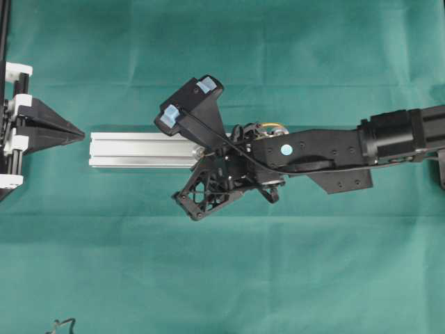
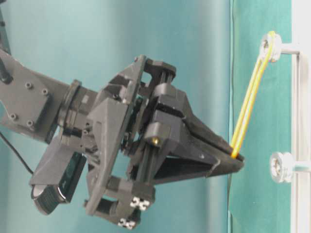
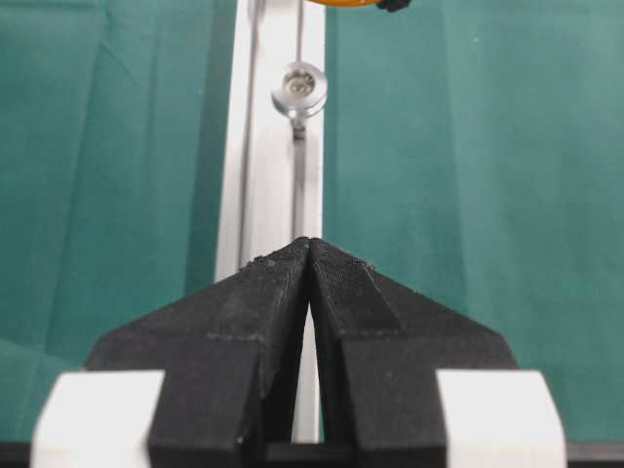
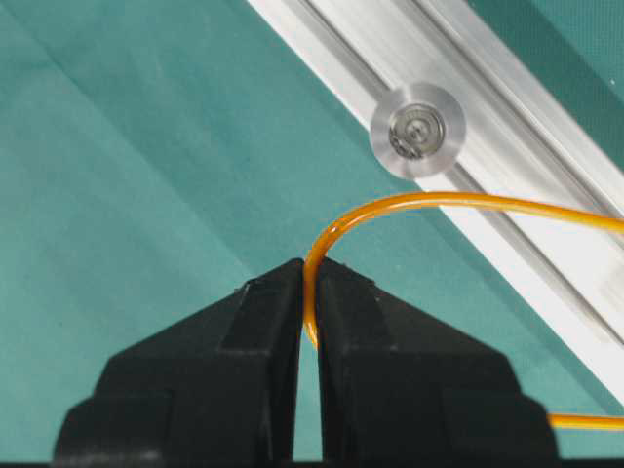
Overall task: Hook the rubber onto the shaft.
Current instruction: 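Stretch the band leftward toward the left metal pulley with the right gripper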
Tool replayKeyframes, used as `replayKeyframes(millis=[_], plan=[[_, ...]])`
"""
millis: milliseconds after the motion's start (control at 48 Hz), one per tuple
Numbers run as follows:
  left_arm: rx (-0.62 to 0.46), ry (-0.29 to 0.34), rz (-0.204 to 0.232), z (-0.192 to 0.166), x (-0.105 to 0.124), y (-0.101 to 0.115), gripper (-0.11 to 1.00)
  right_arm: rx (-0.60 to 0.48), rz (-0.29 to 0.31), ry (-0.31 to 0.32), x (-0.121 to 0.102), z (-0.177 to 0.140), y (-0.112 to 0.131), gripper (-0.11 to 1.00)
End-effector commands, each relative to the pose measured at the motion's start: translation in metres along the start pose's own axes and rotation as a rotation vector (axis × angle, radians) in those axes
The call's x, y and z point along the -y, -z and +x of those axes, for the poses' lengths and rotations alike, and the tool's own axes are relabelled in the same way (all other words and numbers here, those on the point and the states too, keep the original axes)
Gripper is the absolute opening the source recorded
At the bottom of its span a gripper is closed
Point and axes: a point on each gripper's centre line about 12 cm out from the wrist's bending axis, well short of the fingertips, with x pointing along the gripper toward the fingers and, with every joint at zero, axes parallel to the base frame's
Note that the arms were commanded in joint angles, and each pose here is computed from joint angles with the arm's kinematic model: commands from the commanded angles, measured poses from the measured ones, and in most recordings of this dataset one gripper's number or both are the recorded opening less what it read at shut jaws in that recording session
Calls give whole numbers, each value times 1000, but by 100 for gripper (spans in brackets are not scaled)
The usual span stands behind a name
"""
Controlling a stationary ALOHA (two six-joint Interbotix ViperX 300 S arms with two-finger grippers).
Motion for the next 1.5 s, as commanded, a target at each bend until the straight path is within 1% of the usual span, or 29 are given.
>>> replayKeyframes(millis=[0,208,479,542,959,1042,1209,1334,1480], plan=[[25,2,2,-2,1,-10,0,28,9,-49,-10,-15,-8,6],[23,2,2,-2,1,-10,0,26,60,-41,-9,-10,-10,6],[23,2,2,-2,1,-10,0,32,102,-45,-8,-4,-16,6],[23,2,2,-2,1,-10,0,38,108,-54,-9,-4,-19,6],[25,3,1,-2,1,-10,0,45,125,-51,-11,6,-29,6],[23,2,2,-2,1,-10,0,44,140,-50,-11,7,-29,6],[23,2,4,-2,1,-10,0,42,191,-44,-10,9,-31,6],[25,2,4,-2,1,-10,0,41,208,-44,-10,10,-30,6],[23,2,4,-2,1,-10,0,40,210,-40,-9,13,-31,6]])
